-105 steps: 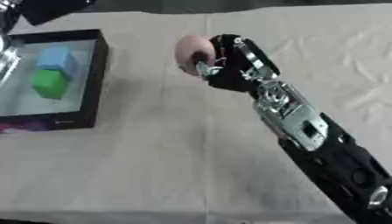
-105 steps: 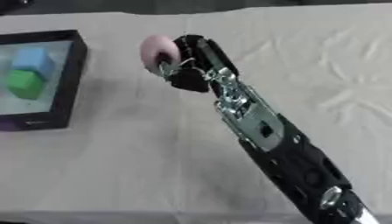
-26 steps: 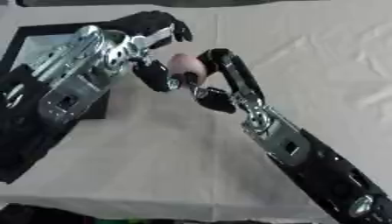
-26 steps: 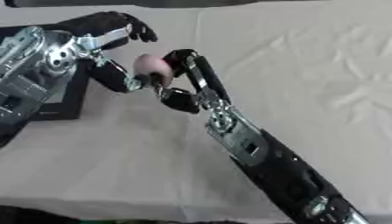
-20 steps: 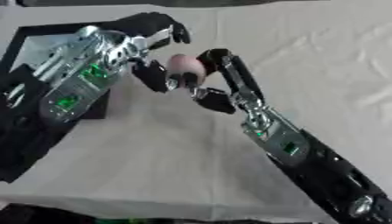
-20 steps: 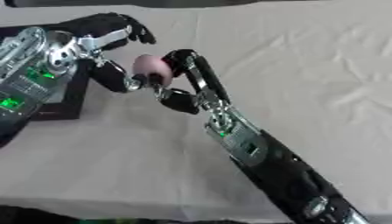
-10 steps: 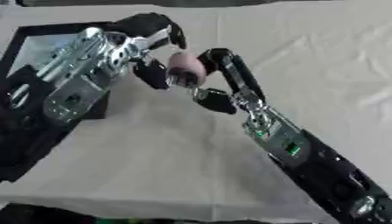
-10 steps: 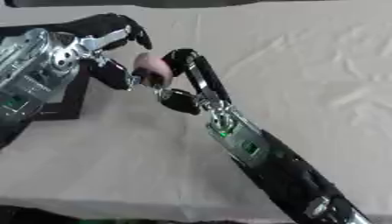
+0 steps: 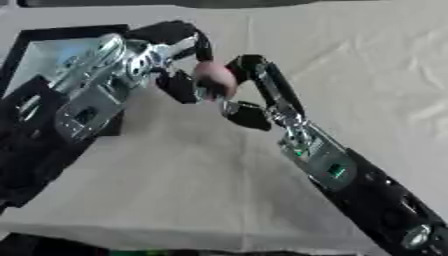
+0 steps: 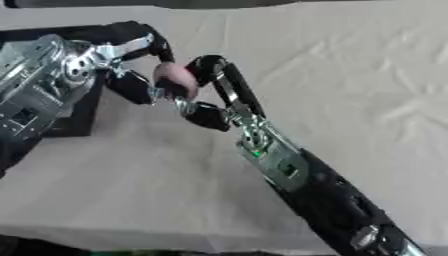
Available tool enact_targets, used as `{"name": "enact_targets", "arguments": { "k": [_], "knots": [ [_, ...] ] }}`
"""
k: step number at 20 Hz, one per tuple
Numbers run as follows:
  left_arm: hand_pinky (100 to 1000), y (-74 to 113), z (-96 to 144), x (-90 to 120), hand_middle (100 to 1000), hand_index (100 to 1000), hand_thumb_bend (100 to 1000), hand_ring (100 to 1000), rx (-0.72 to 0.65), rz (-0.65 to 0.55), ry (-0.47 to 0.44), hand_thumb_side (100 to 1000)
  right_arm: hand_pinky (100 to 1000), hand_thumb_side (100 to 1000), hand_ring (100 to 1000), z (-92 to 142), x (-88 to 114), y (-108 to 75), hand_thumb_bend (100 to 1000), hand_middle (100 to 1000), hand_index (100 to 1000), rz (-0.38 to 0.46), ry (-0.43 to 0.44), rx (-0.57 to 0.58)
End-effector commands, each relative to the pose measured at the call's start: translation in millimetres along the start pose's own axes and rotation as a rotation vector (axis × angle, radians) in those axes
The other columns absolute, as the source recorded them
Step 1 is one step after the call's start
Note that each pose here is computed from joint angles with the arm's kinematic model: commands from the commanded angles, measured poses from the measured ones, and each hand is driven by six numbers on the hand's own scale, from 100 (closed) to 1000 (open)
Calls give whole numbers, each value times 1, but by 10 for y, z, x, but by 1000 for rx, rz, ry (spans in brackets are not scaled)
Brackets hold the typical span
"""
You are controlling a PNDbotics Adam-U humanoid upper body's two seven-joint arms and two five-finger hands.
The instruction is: Pick up the objects with one hand, pass them to the other hand, and then place them into the box on the other side of the table.
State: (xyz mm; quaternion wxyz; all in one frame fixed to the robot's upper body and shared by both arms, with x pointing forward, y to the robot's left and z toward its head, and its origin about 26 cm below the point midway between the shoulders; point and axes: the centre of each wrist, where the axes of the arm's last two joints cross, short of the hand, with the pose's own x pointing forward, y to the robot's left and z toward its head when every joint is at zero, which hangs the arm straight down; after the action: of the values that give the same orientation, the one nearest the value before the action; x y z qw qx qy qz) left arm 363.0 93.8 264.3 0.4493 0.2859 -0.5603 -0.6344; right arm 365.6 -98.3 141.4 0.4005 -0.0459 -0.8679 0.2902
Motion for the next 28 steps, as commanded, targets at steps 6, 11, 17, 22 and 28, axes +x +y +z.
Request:
{"name": "enact_targets", "arguments": {
  "k": [6, 11, 17, 22, 28],
  "knots": [
    [771, 48, 0, 13, 564, 511, 100, 708, -43, 57, 71, 160, 596, 100, 589, -47, 88, -37, 100, 490, 518, 9, -48, -7],
    [767, 50, 16, 20, 540, 480, 100, 691, 0, 38, 68, 158, 607, 100, 611, -35, 59, -26, 253, 552, 595, 15, -43, 7],
    [762, 44, 15, 20, 506, 460, 100, 670, 27, 6, 68, 153, 642, 164, 675, -25, 16, -11, 396, 635, 710, 43, -43, 53],
    [761, 40, 8, 4, 492, 448, 100, 662, 53, -14, 78, 153, 663, 292, 702, -21, -20, -10, 377, 683, 789, 69, -30, 60],
    [754, 70, 46, -54, 481, 442, 100, 653, 96, -5, 97, 153, 664, 303, 701, -26, -16, -34, 358, 686, 795, 79, -17, 41]
  ]
}}
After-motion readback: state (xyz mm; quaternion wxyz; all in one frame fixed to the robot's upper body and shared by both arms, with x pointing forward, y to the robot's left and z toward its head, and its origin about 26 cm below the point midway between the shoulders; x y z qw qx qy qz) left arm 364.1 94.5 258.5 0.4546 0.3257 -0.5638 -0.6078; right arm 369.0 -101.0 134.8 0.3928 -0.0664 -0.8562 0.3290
